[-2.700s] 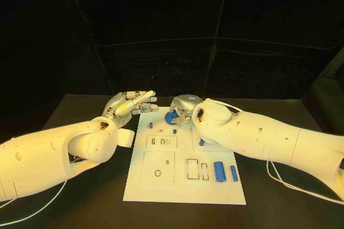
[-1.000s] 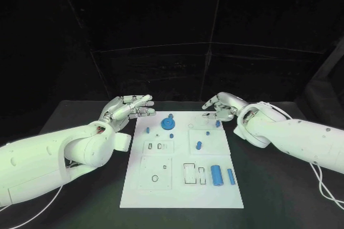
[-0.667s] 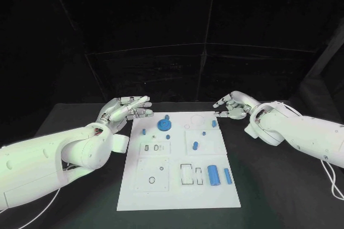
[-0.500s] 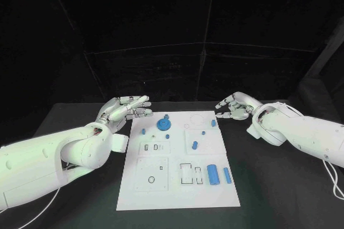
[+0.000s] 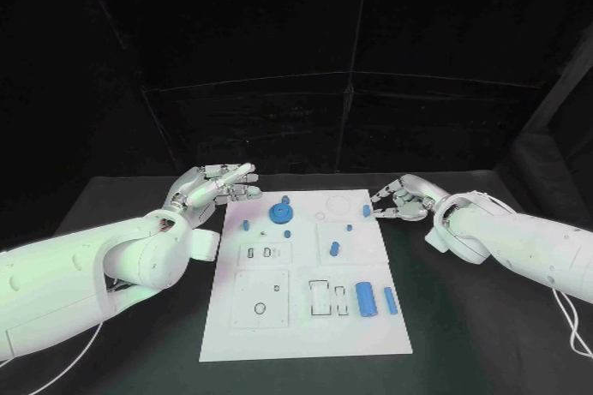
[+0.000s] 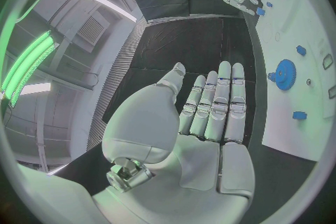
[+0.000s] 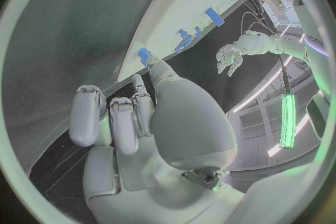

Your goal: Assemble the parts on the task board

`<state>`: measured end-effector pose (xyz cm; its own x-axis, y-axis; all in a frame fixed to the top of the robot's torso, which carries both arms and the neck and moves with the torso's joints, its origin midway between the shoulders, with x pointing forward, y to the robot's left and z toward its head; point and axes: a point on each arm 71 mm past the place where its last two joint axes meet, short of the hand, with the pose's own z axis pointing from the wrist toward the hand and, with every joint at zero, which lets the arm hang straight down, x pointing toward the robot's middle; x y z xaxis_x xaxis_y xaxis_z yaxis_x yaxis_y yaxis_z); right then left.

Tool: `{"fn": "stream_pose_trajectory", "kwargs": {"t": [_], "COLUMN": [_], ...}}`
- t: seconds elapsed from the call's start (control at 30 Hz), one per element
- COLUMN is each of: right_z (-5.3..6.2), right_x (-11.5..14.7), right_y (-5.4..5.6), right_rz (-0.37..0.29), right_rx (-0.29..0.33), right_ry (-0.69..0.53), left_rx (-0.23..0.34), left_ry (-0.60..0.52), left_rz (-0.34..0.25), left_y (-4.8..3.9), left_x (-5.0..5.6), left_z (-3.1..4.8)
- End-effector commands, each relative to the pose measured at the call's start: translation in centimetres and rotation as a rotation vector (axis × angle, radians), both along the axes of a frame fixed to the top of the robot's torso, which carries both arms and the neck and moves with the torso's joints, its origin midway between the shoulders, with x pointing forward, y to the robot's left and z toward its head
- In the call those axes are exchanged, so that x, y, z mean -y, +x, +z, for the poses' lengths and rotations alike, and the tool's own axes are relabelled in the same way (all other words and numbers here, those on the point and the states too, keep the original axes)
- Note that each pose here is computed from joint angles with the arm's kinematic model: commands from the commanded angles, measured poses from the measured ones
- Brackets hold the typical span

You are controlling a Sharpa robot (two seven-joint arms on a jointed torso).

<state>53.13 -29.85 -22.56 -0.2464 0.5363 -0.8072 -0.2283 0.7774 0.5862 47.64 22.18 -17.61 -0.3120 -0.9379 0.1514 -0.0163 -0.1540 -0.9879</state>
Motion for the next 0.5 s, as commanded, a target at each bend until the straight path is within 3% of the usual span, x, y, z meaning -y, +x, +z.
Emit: {"fn": "stream_pose_trajectory", "kwargs": {"t": [0.03, 0.5], "right_z": [0.1, -0.9], "right_x": [-0.2, -1.3], "right_y": [0.1, 0.4], "right_rz": [0.018, 0.024], "right_rx": [0.011, -0.014], "right_ry": [0.014, 0.014], "left_rx": [0.009, 0.008], "left_ry": [-0.005, -0.006], "left_rz": [-0.013, -0.016], "left_y": [0.04, 0.08], "left_x": [0.1, 0.2], "left_z": [0.14, 0.11]}}
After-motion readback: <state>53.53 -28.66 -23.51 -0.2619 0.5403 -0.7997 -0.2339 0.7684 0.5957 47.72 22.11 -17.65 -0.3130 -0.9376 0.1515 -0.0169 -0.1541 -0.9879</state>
